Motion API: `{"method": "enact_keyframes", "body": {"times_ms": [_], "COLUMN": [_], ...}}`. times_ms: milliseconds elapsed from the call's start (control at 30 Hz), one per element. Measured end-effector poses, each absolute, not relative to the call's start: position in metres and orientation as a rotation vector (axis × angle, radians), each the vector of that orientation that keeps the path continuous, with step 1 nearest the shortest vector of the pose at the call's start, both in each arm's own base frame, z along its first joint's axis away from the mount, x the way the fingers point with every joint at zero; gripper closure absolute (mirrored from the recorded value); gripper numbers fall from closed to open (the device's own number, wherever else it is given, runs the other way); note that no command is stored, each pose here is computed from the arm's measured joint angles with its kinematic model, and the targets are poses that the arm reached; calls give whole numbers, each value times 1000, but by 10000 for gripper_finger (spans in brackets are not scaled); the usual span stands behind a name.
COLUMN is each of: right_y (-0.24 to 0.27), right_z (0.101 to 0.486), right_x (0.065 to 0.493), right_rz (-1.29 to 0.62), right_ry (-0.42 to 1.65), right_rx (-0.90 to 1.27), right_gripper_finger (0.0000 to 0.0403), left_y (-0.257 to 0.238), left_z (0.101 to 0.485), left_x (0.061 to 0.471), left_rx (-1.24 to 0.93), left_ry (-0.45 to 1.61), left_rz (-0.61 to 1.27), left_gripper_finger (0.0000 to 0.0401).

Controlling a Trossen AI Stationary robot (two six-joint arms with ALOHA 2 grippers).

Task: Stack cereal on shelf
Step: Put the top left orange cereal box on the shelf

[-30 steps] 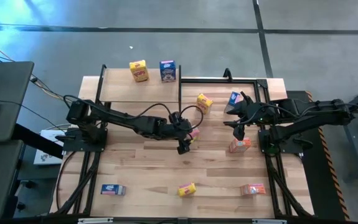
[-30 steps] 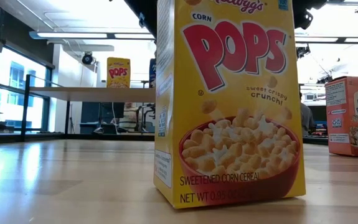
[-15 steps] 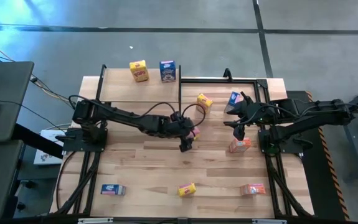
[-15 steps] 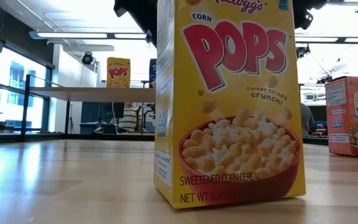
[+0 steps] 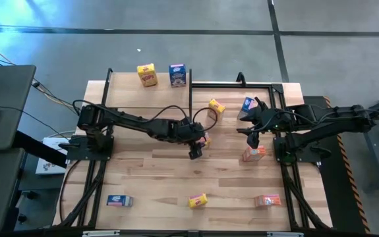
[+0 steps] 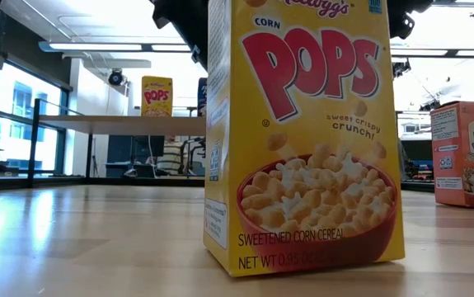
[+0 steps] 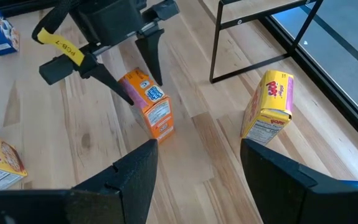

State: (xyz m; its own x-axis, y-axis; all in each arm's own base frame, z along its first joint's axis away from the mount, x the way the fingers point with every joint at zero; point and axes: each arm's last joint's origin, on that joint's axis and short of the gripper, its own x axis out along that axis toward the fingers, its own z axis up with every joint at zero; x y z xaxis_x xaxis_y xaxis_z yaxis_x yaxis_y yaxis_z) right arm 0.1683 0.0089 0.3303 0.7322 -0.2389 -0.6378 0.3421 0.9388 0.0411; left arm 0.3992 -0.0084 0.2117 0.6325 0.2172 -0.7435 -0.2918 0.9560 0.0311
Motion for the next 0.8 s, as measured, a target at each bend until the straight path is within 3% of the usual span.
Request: {"method": "enact_keyframes", "body": {"times_ms": [333, 800], "right_y": [9, 9], "right_z": [330, 330], "right_x": [168, 168], "right_rz": [-321, -321], "right_ry": [678, 677], "right_rx": [160, 160], "right_gripper_finger": [180, 180], "left_y": [-9, -9], "left_z": [211, 231], "left_x": [399, 381], "left_rx": [-71, -56], "left_ry": [849, 906], "left_rz": [252, 228], "left_gripper_finger": [232, 256]}}
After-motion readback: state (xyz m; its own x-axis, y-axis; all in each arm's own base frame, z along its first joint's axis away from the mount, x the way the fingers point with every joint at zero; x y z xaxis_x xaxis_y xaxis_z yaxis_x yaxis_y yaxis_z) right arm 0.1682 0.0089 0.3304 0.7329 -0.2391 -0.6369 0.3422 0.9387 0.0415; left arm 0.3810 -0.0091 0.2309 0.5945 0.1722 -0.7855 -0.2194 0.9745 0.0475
